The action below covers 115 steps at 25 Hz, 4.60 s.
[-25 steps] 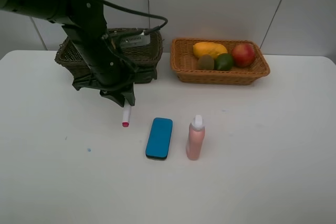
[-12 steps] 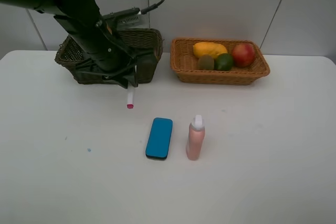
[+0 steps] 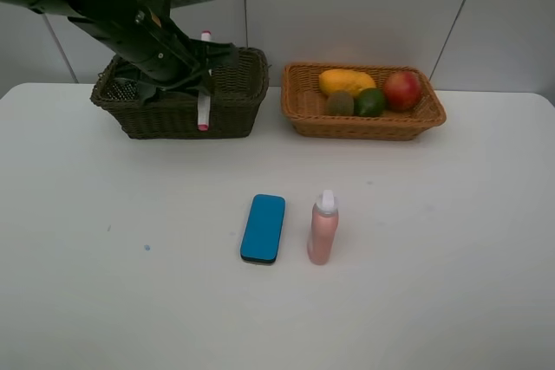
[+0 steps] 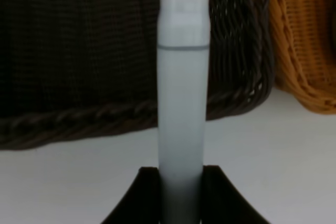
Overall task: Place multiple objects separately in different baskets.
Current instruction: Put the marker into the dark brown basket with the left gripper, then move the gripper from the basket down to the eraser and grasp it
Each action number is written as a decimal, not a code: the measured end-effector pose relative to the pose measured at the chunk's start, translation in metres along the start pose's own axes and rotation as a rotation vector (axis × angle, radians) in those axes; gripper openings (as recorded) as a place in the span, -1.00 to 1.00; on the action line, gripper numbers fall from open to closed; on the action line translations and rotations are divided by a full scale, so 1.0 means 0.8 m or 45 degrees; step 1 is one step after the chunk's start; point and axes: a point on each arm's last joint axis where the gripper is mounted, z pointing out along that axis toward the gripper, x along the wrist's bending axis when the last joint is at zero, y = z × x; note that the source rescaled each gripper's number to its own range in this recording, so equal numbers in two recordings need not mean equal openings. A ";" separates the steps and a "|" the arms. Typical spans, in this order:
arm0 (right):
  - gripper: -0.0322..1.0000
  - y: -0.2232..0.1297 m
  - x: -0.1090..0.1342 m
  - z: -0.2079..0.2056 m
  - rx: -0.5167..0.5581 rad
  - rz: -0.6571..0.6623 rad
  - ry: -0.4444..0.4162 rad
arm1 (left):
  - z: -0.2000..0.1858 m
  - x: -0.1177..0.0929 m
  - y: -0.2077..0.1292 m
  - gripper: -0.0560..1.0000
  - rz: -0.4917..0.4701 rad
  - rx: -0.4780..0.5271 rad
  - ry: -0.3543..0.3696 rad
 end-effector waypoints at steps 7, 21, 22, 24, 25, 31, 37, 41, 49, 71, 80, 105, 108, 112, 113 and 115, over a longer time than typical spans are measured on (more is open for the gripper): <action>0.99 0.000 0.000 0.000 0.000 0.000 0.000 | -0.002 0.011 0.020 -0.89 -0.006 -0.173 -0.017; 0.99 0.000 0.000 0.000 0.000 0.000 0.000 | 0.032 0.034 0.036 -0.89 0.010 -0.388 -0.019; 0.99 0.000 0.000 0.000 0.000 0.000 0.000 | 0.037 0.035 0.035 -0.89 0.010 -0.392 -0.020; 0.99 0.000 0.000 0.000 0.000 0.000 0.000 | 0.047 0.035 0.037 -0.89 0.010 -0.399 -0.022; 0.99 0.000 0.000 0.000 0.000 0.000 0.000 | 0.052 0.035 0.038 -0.89 0.011 -0.401 -0.022; 0.99 0.000 0.000 0.000 0.000 0.000 0.000 | 0.077 0.035 0.045 -0.89 0.020 -0.406 -0.022; 0.99 0.000 0.000 0.000 0.000 0.000 0.000 | 0.077 0.034 0.049 -0.89 0.074 -0.450 -0.026; 0.99 0.000 0.000 0.000 0.000 0.000 0.000 | 0.077 0.034 0.049 -0.89 0.079 -0.452 -0.026; 0.99 0.000 0.000 0.000 0.000 0.000 0.000 | 0.093 0.038 0.040 -0.89 0.077 -0.415 -0.016; 0.99 0.000 0.000 0.000 0.000 0.000 0.000 | 0.093 0.044 0.042 1.00 0.145 -0.419 0.006; 0.99 0.000 0.000 0.000 0.000 0.000 0.000 | 0.093 0.042 0.044 1.00 0.141 -0.446 -0.003; 0.99 0.000 0.000 0.000 0.000 -0.001 -0.001 | 0.029 -0.050 0.015 1.00 0.139 -0.153 -0.092; 0.99 0.000 0.000 0.000 0.000 -0.001 -0.001 | 0.028 -0.062 0.001 1.00 0.096 -0.058 -0.085; 0.99 0.000 0.000 0.000 0.000 -0.001 -0.001 | 0.027 -0.075 -0.020 1.00 0.027 0.088 -0.051; 0.99 0.000 0.000 0.000 0.000 -0.001 -0.001 | 0.027 -0.078 -0.025 1.00 0.017 0.120 -0.042; 0.99 0.000 0.000 0.000 0.000 -0.001 -0.001 | 0.026 -0.084 -0.032 1.00 0.003 0.157 -0.035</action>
